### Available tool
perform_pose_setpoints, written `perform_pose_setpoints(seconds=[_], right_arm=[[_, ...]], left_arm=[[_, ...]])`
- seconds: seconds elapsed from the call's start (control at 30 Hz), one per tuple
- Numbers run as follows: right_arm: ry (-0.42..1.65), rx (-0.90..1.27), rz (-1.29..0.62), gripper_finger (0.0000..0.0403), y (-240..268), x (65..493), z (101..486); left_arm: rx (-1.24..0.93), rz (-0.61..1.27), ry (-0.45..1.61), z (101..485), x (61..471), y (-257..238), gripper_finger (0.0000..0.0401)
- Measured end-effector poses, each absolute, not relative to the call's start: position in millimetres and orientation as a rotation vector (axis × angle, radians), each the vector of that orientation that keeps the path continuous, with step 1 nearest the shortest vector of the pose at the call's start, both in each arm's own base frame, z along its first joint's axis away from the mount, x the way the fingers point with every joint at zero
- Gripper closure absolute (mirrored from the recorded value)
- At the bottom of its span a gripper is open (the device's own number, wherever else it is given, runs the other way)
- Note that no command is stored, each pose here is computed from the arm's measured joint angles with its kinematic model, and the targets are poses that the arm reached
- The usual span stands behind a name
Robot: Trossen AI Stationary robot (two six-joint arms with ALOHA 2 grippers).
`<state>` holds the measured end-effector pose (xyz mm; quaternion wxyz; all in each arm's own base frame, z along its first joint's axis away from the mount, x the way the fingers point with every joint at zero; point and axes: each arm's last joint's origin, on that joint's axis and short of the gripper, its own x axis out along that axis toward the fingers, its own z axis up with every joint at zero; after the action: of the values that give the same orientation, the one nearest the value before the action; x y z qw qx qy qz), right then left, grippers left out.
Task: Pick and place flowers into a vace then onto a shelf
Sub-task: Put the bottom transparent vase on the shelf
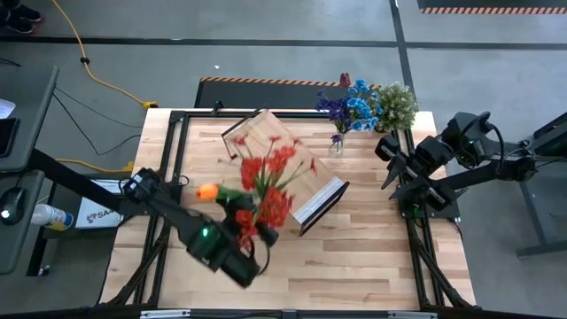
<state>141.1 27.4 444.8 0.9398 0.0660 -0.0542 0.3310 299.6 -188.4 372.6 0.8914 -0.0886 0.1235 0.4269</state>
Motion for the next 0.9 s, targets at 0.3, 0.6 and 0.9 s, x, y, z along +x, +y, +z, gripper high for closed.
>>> perform_pose_setpoints(seconds=[0.3, 0.6, 0.9], right_arm=[[-0.160, 0.120, 0.679, 0.0304, 26.0, 123.8, 450.4], [-0.205, 0.107, 0.682, 0.0304, 24.7, 107.7, 454.9], [-0.217, 0.106, 0.634, 0.0304, 23.6, 107.1, 455.6]], left_arm=[[-0.101, 1.012, 0.263, 411.0, 297.6, -120.3, 0.0196], [-0.109, 1.098, 0.276, 444.3, 273.6, -67.8, 0.0196], [-0.074, 1.177, 0.286, 467.0, 247.7, -29.9, 0.0196]])
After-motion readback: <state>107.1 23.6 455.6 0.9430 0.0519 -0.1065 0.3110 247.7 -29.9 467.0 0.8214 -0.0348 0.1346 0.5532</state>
